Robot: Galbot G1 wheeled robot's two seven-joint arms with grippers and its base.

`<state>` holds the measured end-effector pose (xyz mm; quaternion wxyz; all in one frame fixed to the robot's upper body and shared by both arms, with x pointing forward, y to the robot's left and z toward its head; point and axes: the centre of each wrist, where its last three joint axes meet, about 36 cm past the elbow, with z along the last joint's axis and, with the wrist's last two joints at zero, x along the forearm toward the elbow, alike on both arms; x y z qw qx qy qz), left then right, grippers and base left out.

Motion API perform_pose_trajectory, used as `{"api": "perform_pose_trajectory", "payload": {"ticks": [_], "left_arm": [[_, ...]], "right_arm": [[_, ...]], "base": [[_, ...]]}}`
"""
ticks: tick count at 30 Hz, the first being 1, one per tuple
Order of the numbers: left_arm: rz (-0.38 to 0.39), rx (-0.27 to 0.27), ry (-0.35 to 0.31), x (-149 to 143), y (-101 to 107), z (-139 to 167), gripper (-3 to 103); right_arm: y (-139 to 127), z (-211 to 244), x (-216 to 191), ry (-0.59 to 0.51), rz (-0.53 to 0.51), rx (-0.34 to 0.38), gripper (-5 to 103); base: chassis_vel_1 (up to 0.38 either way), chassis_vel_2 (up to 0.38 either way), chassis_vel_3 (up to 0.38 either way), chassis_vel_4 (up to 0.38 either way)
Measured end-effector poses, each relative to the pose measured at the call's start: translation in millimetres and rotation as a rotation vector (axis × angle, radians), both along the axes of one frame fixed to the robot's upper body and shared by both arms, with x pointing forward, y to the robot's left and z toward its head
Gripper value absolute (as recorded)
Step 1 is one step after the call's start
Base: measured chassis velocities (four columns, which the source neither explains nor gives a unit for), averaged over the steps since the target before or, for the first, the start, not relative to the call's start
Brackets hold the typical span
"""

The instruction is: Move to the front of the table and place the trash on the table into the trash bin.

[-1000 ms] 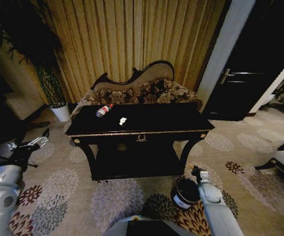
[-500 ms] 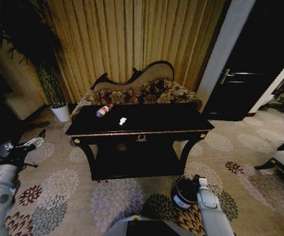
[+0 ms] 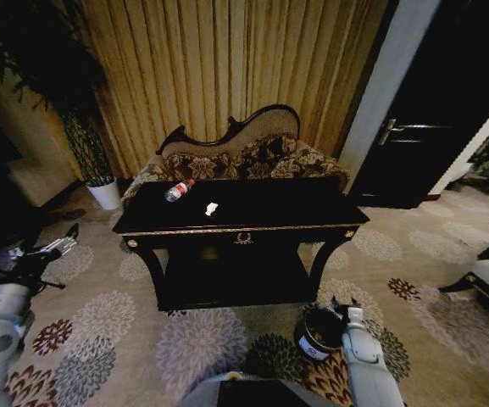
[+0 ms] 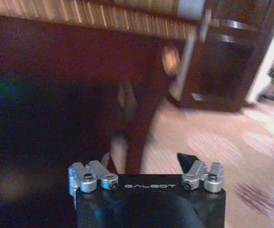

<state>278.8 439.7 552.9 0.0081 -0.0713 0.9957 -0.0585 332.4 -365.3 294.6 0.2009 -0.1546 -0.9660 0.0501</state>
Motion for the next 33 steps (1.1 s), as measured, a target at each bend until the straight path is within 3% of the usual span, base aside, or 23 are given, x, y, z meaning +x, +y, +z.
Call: {"api": "perform_pose_trajectory", "payload": {"ticks": [1,3,6,7,12,18,25,28,33], "left_arm": [[0.0,0.0,0.0,0.0,0.0,0.0,100],[-0.01,-0.001,0.007,0.6,-6.8,-1.4,100],[-0.014,0.001,0.012,0.5,-10.0,-2.4,100],[-0.025,0.001,0.019,0.5,-16.5,-3.8,100],[-0.051,0.014,0.025,3.8,-34.8,-5.9,100],[-0.063,0.019,0.002,3.6,-44.3,-3.7,100],[-0.064,0.026,0.004,0.9,-44.7,-1.1,100],[-0.095,-0.001,0.044,5.1,-40.3,5.6,100],[-0.103,0.0,0.07,8.4,-37.6,7.2,100]], "right_arm": [[0.0,0.0,0.0,0.0,0.0,0.0,82],[20.9,39.8,1.3,-0.127,0.053,0.069,92],[30.0,54.4,-0.3,-0.168,0.075,0.085,96],[47.5,79.7,-6.2,-0.229,0.119,0.117,99],[82.8,154.5,-18.2,-0.363,0.271,0.179,100],[90.6,215.9,-22.5,-0.437,0.403,0.188,100],[88.6,229.0,-26.4,-0.443,0.427,0.171,100],[89.7,222.8,-22.8,-0.429,0.426,0.164,100],[91.9,216.4,-20.8,-0.413,0.429,0.164,100]], "base": [[0.0,0.0,0.0,0.0],[0.0,0.0,0.0,0.0],[0.0,0.0,0.0,0.0],[0.0,0.0,0.0,0.0],[0.0,0.0,0.0,0.0],[0.0,0.0,0.0,0.0],[0.0,0.0,0.0,0.0],[-0.004,0.011,0.022,-0.012],[-0.055,0.072,0.066,-0.071]]}}
